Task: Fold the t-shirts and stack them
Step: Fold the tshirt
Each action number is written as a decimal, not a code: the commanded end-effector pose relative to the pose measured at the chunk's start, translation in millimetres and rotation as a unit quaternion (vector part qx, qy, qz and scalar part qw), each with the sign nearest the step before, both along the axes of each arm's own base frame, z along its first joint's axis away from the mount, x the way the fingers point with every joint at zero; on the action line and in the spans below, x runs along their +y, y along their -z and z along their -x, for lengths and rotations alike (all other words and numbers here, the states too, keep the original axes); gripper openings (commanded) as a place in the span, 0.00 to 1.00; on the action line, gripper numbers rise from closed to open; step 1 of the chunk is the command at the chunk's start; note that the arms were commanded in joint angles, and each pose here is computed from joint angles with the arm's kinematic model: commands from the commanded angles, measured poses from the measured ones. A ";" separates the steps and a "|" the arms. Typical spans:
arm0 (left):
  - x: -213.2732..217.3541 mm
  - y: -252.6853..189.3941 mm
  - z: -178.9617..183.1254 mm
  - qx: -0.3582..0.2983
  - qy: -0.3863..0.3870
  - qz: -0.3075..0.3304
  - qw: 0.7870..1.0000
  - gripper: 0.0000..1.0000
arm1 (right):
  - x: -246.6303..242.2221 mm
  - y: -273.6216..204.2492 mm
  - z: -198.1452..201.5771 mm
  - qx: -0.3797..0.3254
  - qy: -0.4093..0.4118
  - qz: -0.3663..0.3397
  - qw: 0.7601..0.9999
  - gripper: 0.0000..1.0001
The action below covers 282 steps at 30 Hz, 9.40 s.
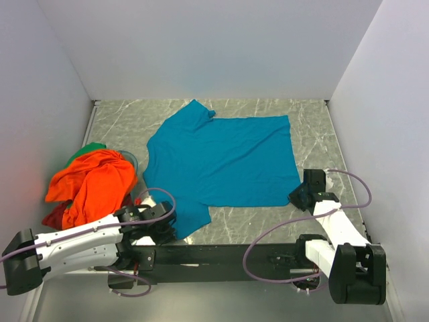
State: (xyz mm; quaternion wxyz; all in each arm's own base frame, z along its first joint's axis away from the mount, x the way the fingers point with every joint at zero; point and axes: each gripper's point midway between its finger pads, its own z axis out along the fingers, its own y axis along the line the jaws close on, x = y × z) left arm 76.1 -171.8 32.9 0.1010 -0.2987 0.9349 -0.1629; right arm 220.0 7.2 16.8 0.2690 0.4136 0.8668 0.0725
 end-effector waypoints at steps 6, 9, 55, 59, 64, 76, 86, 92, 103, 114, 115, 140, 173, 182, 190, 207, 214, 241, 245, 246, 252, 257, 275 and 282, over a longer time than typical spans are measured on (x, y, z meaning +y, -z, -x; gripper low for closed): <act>3.2 -12.2 4.9 0.009 -0.016 0.010 1.000 0.01 | -3.6 -17.8 10.4 -0.011 0.004 0.009 1.000 0.02; 2.5 -15.9 11.4 0.025 -0.015 0.018 0.999 0.01 | 2.2 -24.5 17.1 -0.006 0.002 -0.007 1.000 0.03; -9.5 -153.4 -209.8 -0.252 0.037 -0.064 0.965 0.00 | 5.4 -92.1 -53.5 -0.038 -0.085 0.013 0.996 0.07; -10.6 -167.0 -229.8 -0.282 0.042 -0.070 0.956 0.00 | 4.1 -96.3 -65.4 -0.037 -0.086 0.016 0.996 0.07; -10.4 -170.4 -254.2 -0.298 0.048 -0.083 0.950 0.00 | -0.9 -104.3 -79.8 -0.042 -0.079 0.026 0.996 0.07; -1.4 -167.7 -301.4 -0.317 0.060 -0.092 0.942 0.00 | -1.5 -105.2 -113.6 -0.037 -0.074 0.019 0.996 0.07; 3.2 -150.2 -345.0 -0.316 0.067 -0.094 0.942 0.00 | -4.4 -87.9 -130.8 -0.003 -0.073 0.020 0.997 0.08; 7.1 -134.2 -371.6 -0.314 0.069 -0.098 0.942 0.00 | -9.6 -77.5 -141.8 0.009 -0.062 0.029 0.998 0.08; 24.4 -101.0 -407.0 -0.271 0.034 -0.124 0.954 0.47 | -39.5 -52.3 -163.7 0.072 -0.030 0.093 0.993 0.57; 26.6 -119.2 -396.5 -0.278 0.015 -0.105 0.955 0.99 | -1.6 -79.6 -162.2 0.036 -0.123 0.121 0.984 0.88; 25.3 -117.3 -391.5 -0.276 0.016 -0.098 0.956 0.99 | 4.7 -80.7 -161.0 0.032 -0.132 0.122 0.983 0.88; 36.8 -6.3 -247.3 -0.151 -0.005 -0.029 0.988 0.99 | 109.3 15.5 -63.1 0.106 -0.304 0.002 0.947 0.88; 60.6 10.3 -81.3 -0.033 -0.055 -0.022 0.998 0.99 | 92.9 -0.3 55.1 0.116 -0.272 -0.050 0.954 0.88; 59.7 -27.4 -101.7 -0.097 -0.054 -0.020 0.994 1.00 | 102.8 -49.9 24.6 0.020 -0.295 -0.047 0.954 0.89; 51.6 -90.4 -158.9 -0.193 -0.032 -0.038 0.980 0.99 | 95.7 -109.2 -20.4 -0.054 -0.281 0.000 0.958 0.92; 32.4 -128.7 -399.5 -0.241 -0.001 -0.145 0.960 0.99 | 36.6 -149.8 -161.7 -0.105 -0.176 0.065 0.977 0.96; 19.3 -90.9 -469.7 -0.218 0.050 -0.190 0.956 0.99 | 11.8 -135.4 -189.2 -0.076 -0.144 0.111 0.980 0.96; -4.4 8.3 -491.9 -0.162 0.162 -0.170 0.958 0.38 | 17.7 -100.8 -198.1 -0.049 -0.161 0.076 0.983 0.95; -5.8 13.1 -487.7 -0.154 0.164 -0.170 0.959 0.28 | 19.9 -99.7 -198.0 -0.048 -0.164 0.072 0.983 0.95; -5.8 15.9 -485.7 -0.149 0.167 -0.172 0.959 0.21 | 18.4 -98.7 -197.4 -0.046 -0.162 0.072 0.983 0.95; -6.2 7.3 -484.2 -0.161 0.178 -0.185 0.953 0.00 | 13.8 -91.5 -202.1 -0.034 -0.162 0.081 0.983 0.94; -3.4 -18.8 -489.9 -0.206 0.158 -0.189 0.947 0.00 | 7.5 -78.6 -211.3 0.002 -0.167 0.095 0.981 0.92; 3.8 -85.7 -467.3 -0.271 0.141 -0.181 0.935 0.00 | -23.6 -57.6 -266.7 0.070 -0.134 0.166 0.975 0.88; 3.4 -90.1 -451.3 -0.278 0.142 -0.165 0.936 0.00 | -30.4 -40.9 -287.3 0.084 -0.135 0.179 0.971 0.73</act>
